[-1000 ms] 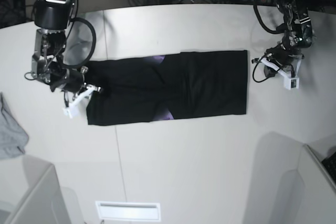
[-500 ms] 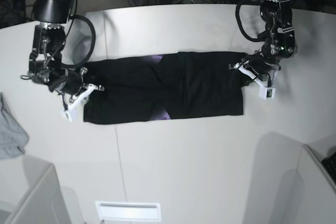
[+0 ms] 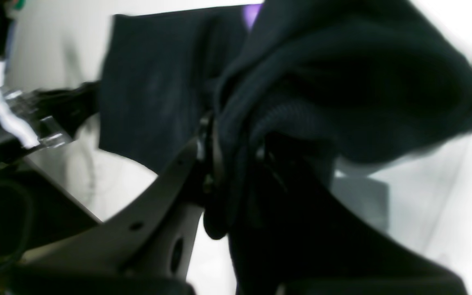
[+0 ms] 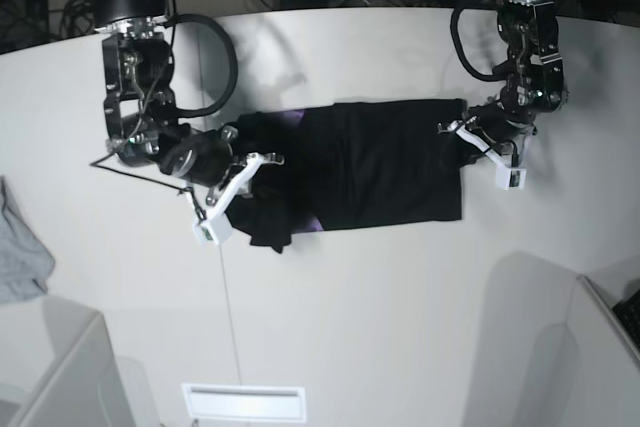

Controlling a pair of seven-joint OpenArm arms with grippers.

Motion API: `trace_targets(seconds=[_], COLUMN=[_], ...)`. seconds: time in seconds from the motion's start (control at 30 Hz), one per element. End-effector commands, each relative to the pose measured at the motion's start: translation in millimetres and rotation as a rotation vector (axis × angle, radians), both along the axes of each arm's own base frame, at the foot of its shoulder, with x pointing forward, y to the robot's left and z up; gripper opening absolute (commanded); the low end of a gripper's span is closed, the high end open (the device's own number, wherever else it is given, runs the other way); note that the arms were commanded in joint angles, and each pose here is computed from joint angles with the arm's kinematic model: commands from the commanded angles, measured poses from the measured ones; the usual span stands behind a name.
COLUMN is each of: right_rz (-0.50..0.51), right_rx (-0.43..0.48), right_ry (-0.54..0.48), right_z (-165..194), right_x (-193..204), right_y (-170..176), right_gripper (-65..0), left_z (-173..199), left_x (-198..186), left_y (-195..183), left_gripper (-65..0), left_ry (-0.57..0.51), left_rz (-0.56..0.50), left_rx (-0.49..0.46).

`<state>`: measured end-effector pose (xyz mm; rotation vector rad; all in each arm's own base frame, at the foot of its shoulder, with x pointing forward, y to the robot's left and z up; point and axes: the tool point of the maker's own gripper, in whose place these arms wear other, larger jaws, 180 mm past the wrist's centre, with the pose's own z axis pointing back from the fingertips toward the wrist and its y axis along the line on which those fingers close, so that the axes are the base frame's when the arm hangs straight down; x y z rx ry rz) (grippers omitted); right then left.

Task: Fold the T-shirt properly
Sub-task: 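Lift the right gripper's shirt end and fold it over toward the left gripper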

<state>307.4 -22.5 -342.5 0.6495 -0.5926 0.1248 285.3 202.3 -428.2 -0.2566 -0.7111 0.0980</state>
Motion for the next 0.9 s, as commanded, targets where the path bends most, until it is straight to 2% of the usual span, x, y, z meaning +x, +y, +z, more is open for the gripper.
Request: trace_targets(seconds=[0.0,0.53,0.67,0.73,0.8,0.87], right_rz=[0.009,0.114,0.101,0.111,0.13,0.116], right_rx=[0.036,0.175,0.209,0.217,0.219,0.213], right_ry=[-0.051,-0.061,-0.022,-0.045,-0.06,-0.03], right_z=[18,50,53,57,57,47], right_x=[6,-15,-19,-19,-20,-22], right_y=[11,92,110,120,130,137], right_gripper=[-65.0,-65.0,-65.0,-65.0,-65.0,-65.0], left_z=[4,-3,-3,-3,-3,-4], left_x=[1,-10,-10,-10,-10,-13], left_y=[5,4,4,4,4,4], left_gripper=[-65.0,-65.0,-65.0,-65.0,-65.0,-65.0], left_ry=[-0.005,0.018,0.018,0.018,0.018,0.025], left_rz=[0.001,-0.001,-0.001,-0.001,-0.001,-0.001], left_rx=[0.016,0.015,0.016,0.016,0.016,0.017])
